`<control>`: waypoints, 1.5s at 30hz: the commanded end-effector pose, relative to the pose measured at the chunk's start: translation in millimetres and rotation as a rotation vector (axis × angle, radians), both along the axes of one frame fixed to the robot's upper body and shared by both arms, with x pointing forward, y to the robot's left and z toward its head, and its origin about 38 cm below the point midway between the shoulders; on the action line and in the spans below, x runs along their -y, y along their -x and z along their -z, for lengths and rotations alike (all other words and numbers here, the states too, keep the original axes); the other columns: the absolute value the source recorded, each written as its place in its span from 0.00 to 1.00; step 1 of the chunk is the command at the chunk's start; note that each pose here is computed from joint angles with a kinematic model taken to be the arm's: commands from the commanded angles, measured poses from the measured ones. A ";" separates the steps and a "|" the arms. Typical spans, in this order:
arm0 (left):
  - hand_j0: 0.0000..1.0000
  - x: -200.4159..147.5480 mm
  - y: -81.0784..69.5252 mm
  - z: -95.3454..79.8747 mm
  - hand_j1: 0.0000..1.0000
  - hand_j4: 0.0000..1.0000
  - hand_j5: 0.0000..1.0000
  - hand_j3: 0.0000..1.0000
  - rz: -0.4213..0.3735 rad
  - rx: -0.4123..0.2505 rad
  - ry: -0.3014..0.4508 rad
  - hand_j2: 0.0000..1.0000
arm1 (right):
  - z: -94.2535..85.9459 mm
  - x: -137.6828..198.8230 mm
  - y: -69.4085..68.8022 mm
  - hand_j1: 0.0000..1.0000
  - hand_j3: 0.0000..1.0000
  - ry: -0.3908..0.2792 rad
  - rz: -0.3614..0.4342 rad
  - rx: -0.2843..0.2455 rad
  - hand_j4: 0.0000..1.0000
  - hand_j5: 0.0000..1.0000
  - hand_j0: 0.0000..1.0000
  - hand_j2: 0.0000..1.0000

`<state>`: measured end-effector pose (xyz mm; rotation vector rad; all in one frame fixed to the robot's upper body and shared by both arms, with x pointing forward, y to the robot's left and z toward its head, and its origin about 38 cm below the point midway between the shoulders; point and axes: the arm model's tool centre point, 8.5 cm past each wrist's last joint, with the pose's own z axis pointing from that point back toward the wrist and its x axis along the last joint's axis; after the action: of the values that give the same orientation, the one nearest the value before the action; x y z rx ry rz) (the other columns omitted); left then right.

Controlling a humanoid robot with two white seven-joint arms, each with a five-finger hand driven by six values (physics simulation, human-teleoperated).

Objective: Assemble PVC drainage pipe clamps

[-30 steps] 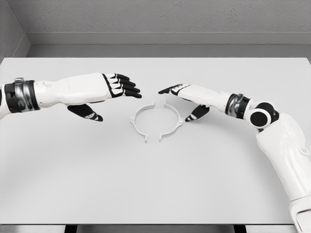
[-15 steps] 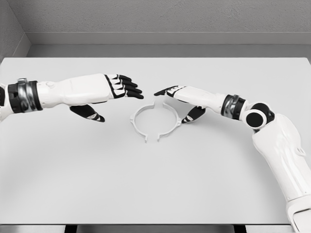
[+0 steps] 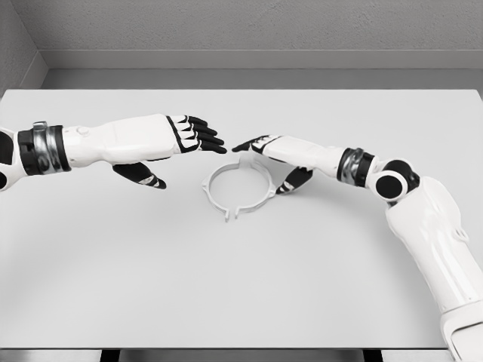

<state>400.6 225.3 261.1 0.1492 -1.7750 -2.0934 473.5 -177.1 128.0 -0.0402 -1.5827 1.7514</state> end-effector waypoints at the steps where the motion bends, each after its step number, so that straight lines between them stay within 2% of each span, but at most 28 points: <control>1: 1.00 -0.3 -0.1 -0.5 1.00 1.00 1.00 1.00 -0.002 -0.004 0.006 1.00 | 0.7 7.0 -1.5 1.00 1.00 -0.002 0.017 -0.007 1.00 1.00 1.00 1.00; 5: 1.00 -0.3 -0.1 -0.5 1.00 1.00 1.00 1.00 -0.002 -0.004 0.006 1.00 | -4.5 22.6 -14.0 1.00 1.00 0.016 0.054 -0.011 1.00 1.00 1.00 1.00; 8: 1.00 -0.1 -0.5 -1.8 1.00 1.00 1.00 1.00 -0.001 -0.001 0.006 1.00 | -3.6 20.4 -19.2 1.00 1.00 0.016 0.060 -0.023 1.00 1.00 1.00 1.00; 11: 1.00 -1.3 -1.1 -1.3 1.00 1.00 1.00 1.00 -0.005 -0.002 0.004 1.00 | 2.0 7.6 -18.7 1.00 1.00 0.010 0.046 -0.037 1.00 1.00 1.00 1.00; 14: 1.00 -13.2 -12.4 -1.4 1.00 1.00 1.00 1.00 -0.049 -0.010 -0.006 1.00 | 1.6 2.4 -18.9 1.00 1.00 0.006 0.039 -0.037 1.00 1.00 1.00 1.00; 33: 1.00 -23.9 -13.2 -2.8 1.00 1.00 1.00 1.00 -0.070 -0.007 -0.030 1.00 | 0.3 -15.9 -16.5 1.00 1.00 -0.010 0.007 -0.033 1.00 1.00 1.00 1.00; 38: 1.00 -23.9 -13.2 -2.8 1.00 1.00 1.00 1.00 -0.070 -0.007 -0.030 1.00 | -7.7 -16.3 -20.4 1.00 1.00 -0.014 0.006 -0.018 1.00 1.00 1.00 1.00; 45: 1.00 -23.9 -13.2 -2.8 1.00 1.00 1.00 1.00 -0.070 -0.007 -0.030 1.00 | -7.0 -21.1 -19.6 1.00 1.00 -0.017 -0.002 -0.020 1.00 1.00 1.00 1.00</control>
<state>413.7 248.9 263.3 0.2134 -1.7069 -2.0768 493.1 -157.5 134.4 -0.0201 -1.5773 1.7427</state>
